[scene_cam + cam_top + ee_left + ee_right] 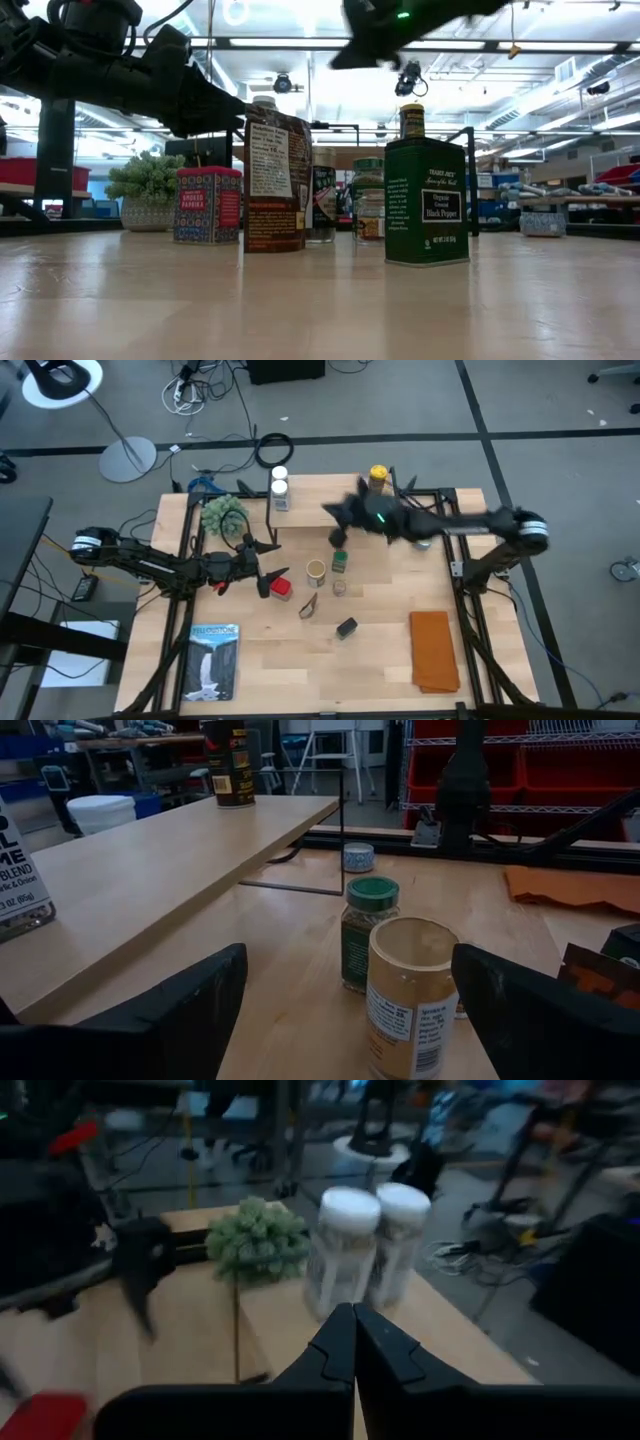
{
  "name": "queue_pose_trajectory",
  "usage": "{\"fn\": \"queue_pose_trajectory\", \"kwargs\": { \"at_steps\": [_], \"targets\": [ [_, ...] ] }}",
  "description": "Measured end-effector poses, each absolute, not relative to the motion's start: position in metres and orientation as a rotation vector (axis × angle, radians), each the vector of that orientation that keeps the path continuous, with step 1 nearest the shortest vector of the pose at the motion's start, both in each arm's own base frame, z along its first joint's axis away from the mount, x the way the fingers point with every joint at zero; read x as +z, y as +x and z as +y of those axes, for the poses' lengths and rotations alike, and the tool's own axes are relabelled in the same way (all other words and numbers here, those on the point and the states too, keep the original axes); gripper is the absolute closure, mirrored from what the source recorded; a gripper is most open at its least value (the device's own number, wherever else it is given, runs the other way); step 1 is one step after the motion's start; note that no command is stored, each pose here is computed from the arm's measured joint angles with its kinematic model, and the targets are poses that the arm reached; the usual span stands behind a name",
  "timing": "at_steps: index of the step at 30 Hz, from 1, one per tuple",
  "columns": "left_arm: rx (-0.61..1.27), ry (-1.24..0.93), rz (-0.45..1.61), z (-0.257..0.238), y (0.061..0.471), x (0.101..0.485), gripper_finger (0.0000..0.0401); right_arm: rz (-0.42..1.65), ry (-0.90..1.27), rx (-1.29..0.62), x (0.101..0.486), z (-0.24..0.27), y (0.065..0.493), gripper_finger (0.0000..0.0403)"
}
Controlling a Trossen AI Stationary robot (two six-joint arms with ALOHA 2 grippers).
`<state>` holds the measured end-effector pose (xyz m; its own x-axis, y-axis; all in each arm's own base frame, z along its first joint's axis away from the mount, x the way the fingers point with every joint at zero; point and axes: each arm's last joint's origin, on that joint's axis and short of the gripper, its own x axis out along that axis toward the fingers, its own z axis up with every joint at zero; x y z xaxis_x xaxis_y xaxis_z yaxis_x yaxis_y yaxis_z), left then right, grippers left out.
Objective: Shelf spices
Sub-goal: Adjust the white seasoning bottles on the shelf
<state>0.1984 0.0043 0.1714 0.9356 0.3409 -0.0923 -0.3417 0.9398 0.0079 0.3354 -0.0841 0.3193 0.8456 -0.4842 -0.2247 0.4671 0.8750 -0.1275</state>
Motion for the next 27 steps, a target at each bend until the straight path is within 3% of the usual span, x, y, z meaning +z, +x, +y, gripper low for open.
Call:
{"fn": "queue_pose_trajectory", "kwargs": {
  "at_steps": [6, 13, 19, 27],
  "targets": [
    [0.349, -0.007, 0.098, 0.004, 0.198, 0.171, 0.0044, 0.375, -0.066, -0.452, 0.353, -0.163, 0.377, 0.0403],
    [0.348, 0.017, 0.102, 0.004, 0.198, 0.171, 0.0044, 0.530, -0.081, -0.415, 0.351, -0.216, 0.422, 0.0403],
    [0.348, 0.016, 0.104, 0.004, 0.198, 0.171, 0.0044, 0.629, -0.040, -0.399, 0.326, -0.235, 0.436, 0.0403],
    [0.348, 0.016, 0.104, 0.004, 0.198, 0.171, 0.0044, 0.630, -0.035, -0.395, 0.323, -0.234, 0.437, 0.0403]
  ]
}}
